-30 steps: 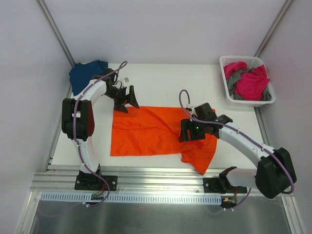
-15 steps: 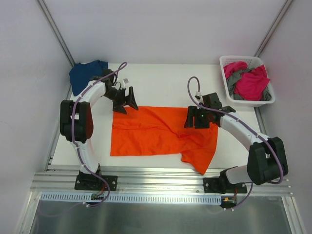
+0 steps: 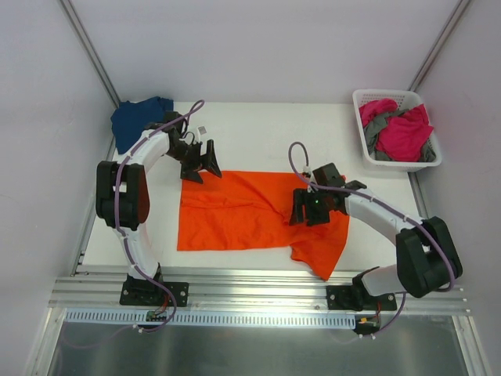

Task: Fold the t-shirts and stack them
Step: Fold the tshirt

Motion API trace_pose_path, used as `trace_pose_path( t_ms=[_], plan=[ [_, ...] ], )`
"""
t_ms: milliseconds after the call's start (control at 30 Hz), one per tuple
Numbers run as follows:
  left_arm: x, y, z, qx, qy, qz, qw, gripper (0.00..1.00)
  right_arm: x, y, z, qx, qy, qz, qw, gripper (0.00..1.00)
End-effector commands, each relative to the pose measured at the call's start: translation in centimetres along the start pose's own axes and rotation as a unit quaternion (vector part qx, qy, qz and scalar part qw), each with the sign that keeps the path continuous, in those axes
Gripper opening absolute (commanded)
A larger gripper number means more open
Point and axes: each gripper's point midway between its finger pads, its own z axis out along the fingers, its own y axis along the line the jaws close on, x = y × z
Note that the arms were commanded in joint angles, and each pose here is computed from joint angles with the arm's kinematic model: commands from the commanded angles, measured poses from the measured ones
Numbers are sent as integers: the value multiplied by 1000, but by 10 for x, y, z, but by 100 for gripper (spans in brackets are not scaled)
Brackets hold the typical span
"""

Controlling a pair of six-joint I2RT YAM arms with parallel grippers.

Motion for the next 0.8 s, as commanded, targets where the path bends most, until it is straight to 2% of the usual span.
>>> trace_pose_path(
  t_ms=[0, 300, 567, 767],
  plan=[
    [-4, -8, -16, 1, -18, 16, 1000, 87, 31, 28, -11, -35, 23, -14, 999, 69],
    [-1, -13, -17, 11, -14, 9, 1000, 88, 15, 26, -2, -24, 0, -21, 999, 70],
    [-3, -11, -15, 9, -13, 10, 1000, 88, -41, 1, -17, 8, -64, -6, 998, 71],
    [-2, -5, -8, 7, -2, 1, 1000, 88, -66, -21, -14, 29, -84, 24, 996, 73]
  ],
)
